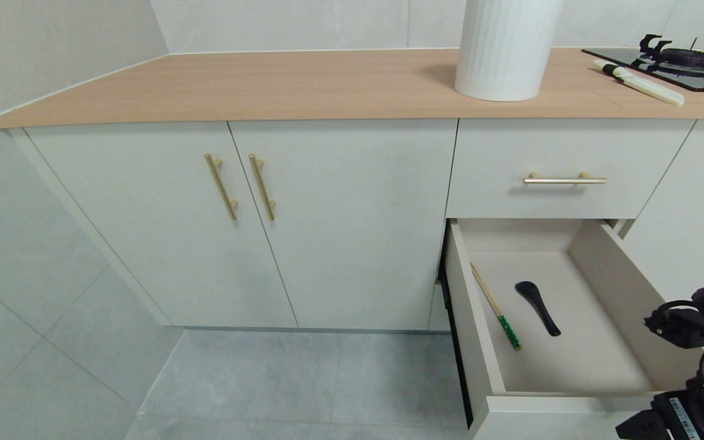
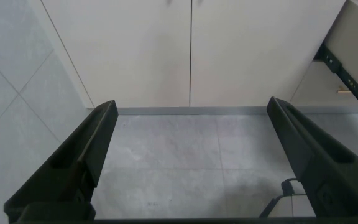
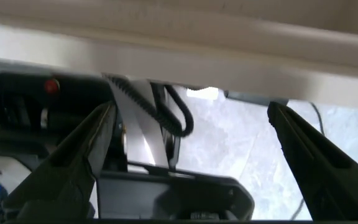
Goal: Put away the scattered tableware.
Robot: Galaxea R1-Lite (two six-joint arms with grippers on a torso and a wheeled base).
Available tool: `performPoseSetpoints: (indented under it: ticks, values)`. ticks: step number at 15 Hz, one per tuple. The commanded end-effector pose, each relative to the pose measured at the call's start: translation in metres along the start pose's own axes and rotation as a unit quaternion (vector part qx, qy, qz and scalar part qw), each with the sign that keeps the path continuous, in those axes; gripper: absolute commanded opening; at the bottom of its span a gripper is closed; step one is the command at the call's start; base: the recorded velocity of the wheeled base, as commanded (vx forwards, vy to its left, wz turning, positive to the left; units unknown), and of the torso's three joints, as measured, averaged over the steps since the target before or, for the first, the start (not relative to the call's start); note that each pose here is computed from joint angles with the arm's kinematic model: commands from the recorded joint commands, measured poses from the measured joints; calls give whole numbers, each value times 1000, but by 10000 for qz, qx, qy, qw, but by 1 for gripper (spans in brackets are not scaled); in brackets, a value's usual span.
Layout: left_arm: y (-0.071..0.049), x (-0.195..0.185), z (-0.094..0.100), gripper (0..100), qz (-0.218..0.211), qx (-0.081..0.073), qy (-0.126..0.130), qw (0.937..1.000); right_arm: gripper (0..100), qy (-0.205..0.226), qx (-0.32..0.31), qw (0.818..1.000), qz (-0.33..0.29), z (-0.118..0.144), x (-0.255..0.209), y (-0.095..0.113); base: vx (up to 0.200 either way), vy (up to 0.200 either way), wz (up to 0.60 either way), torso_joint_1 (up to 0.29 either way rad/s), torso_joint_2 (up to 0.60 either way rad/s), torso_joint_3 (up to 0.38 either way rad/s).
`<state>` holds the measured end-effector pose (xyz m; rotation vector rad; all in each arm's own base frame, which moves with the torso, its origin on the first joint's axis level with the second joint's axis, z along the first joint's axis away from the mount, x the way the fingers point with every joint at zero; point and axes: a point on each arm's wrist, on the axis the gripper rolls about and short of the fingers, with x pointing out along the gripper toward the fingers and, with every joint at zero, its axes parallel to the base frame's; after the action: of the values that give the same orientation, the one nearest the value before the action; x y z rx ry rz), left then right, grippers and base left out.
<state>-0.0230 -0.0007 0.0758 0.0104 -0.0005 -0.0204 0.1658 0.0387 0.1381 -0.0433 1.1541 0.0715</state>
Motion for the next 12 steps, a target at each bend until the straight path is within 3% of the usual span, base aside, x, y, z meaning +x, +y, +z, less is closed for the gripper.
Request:
performPoseSetpoints:
  ticks: [1,12]
  values:
    - [0,0,0,100,2,2,2,10000,100,-80,71,9999,-37,2,0,0,0,0,0,0,0,0]
    - [0,0,0,100,2,2,2,10000,100,-603,357,9972,-268,9,12,1,0,0,0,0,0,0]
